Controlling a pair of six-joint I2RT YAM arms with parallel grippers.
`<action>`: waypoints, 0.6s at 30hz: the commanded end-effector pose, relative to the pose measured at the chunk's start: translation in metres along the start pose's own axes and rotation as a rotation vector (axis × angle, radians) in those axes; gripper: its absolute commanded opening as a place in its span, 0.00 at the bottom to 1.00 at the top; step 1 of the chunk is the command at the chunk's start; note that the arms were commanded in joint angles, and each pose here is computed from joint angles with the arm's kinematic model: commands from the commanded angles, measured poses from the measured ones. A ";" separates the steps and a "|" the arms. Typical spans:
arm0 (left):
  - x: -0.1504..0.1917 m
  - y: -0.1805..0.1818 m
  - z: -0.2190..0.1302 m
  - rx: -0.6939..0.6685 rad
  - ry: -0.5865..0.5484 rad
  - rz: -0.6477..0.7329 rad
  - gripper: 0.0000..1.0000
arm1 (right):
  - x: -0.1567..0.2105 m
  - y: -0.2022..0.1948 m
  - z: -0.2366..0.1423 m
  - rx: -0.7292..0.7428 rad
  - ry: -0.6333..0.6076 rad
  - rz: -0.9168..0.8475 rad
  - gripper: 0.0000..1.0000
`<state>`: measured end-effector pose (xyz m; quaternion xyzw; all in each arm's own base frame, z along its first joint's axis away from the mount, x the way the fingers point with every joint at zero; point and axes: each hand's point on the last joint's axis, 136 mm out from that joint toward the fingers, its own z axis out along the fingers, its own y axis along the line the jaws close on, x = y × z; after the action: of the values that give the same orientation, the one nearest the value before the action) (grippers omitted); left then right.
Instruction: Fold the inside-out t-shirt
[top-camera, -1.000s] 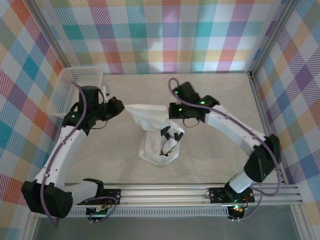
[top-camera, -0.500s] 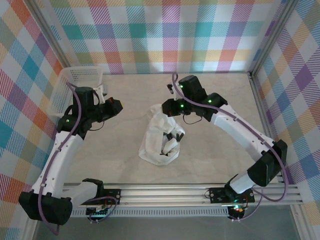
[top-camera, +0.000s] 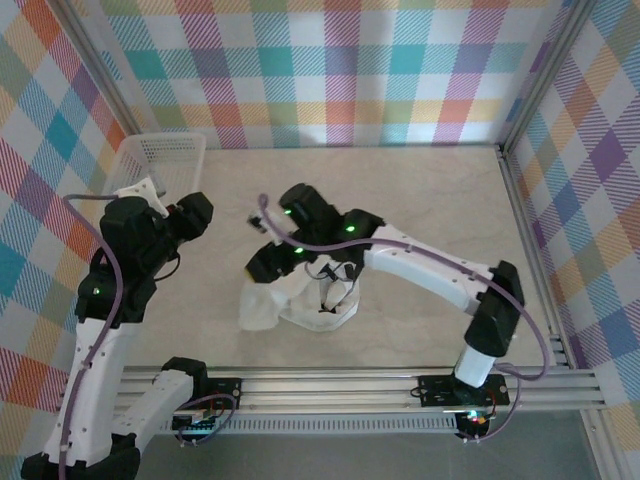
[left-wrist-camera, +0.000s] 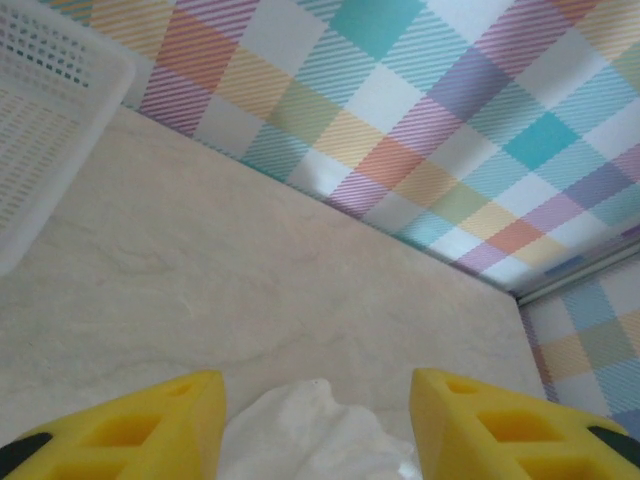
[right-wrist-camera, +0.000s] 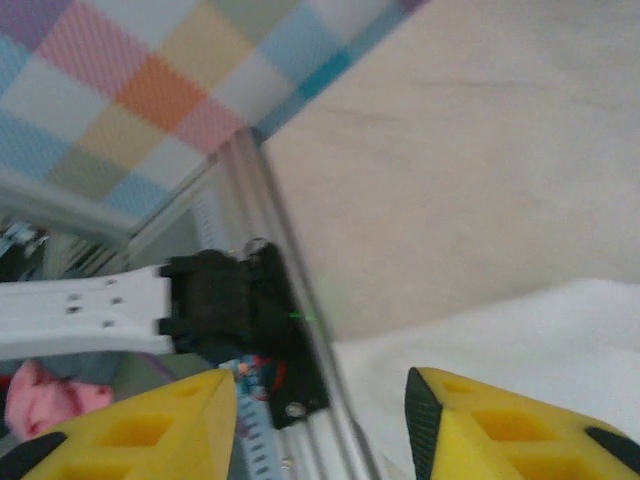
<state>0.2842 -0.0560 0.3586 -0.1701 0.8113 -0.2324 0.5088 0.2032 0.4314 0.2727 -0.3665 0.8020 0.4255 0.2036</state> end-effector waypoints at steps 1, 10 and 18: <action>0.035 -0.007 0.037 0.034 0.189 -0.014 0.53 | -0.021 -0.082 -0.068 0.233 -0.225 0.195 0.51; 0.192 -0.081 0.115 0.088 0.716 0.288 0.63 | 0.089 -0.262 -0.107 0.622 -0.093 0.637 0.58; 0.263 -0.055 0.169 -0.095 0.865 0.457 0.68 | 0.085 -0.285 -0.038 0.392 0.014 0.726 0.55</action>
<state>0.3291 -0.2863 0.1416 0.0906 0.9662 -0.1764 0.1649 0.3562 0.2329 0.0759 -0.0096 0.9626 0.2454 0.1140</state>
